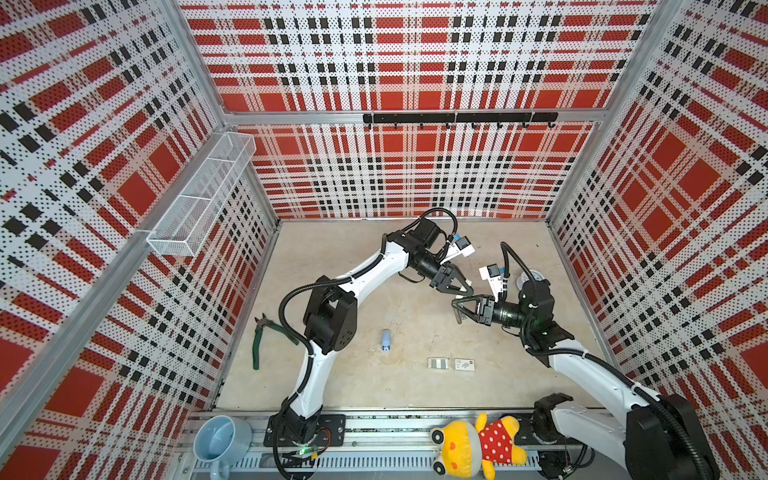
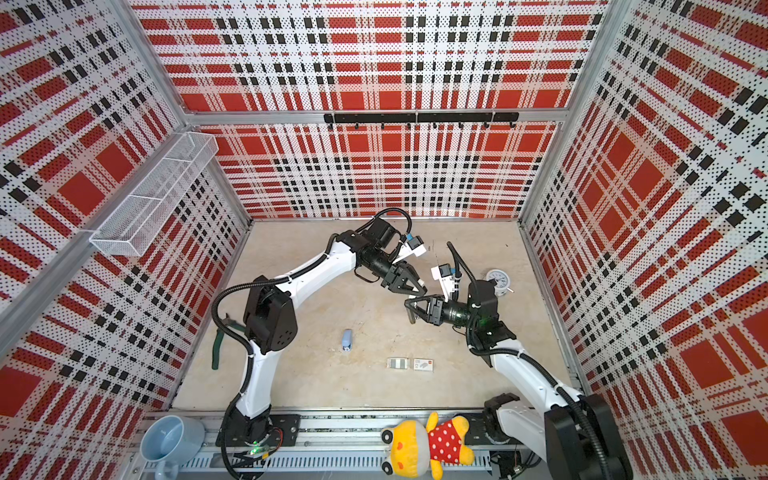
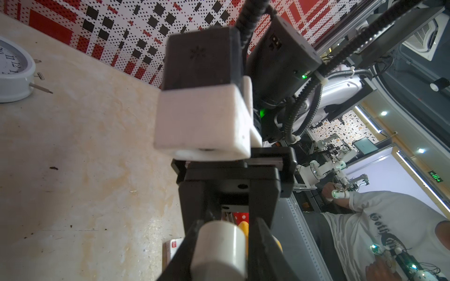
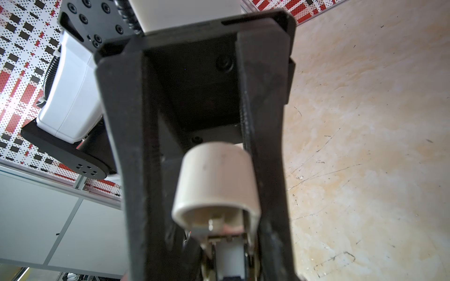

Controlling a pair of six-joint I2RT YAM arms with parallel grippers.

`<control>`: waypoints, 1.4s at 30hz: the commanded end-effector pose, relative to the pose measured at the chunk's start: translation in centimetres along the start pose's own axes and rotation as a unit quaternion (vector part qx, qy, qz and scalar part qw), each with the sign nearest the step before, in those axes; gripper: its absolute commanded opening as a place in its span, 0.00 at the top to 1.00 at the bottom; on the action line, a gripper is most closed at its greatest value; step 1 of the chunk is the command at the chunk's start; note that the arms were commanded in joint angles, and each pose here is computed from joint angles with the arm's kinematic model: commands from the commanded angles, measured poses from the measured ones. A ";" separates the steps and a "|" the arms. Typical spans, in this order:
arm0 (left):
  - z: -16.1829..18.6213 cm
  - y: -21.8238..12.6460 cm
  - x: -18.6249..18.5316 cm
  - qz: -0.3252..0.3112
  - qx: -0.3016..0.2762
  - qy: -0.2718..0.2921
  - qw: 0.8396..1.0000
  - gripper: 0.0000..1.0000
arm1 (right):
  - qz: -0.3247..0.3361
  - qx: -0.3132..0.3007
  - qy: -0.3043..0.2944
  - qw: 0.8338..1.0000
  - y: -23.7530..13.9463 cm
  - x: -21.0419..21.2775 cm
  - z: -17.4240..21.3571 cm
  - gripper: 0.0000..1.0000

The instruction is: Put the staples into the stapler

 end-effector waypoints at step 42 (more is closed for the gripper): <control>12.0 -18.0 -0.1 -0.443 0.297 0.204 0.821 0.38 | 0.489 0.180 -0.004 0.853 1.4 -18.2 3.3 0.82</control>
Point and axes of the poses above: each gripper's point midway between its finger pads, its own y axis out along the fingers, its own x axis along the line the jaws close on, z = x × y, the point moved 2 cm from there along -y, back along the fingers, and after that the axes turned 2 degrees about -y, right-handed, at the moved point
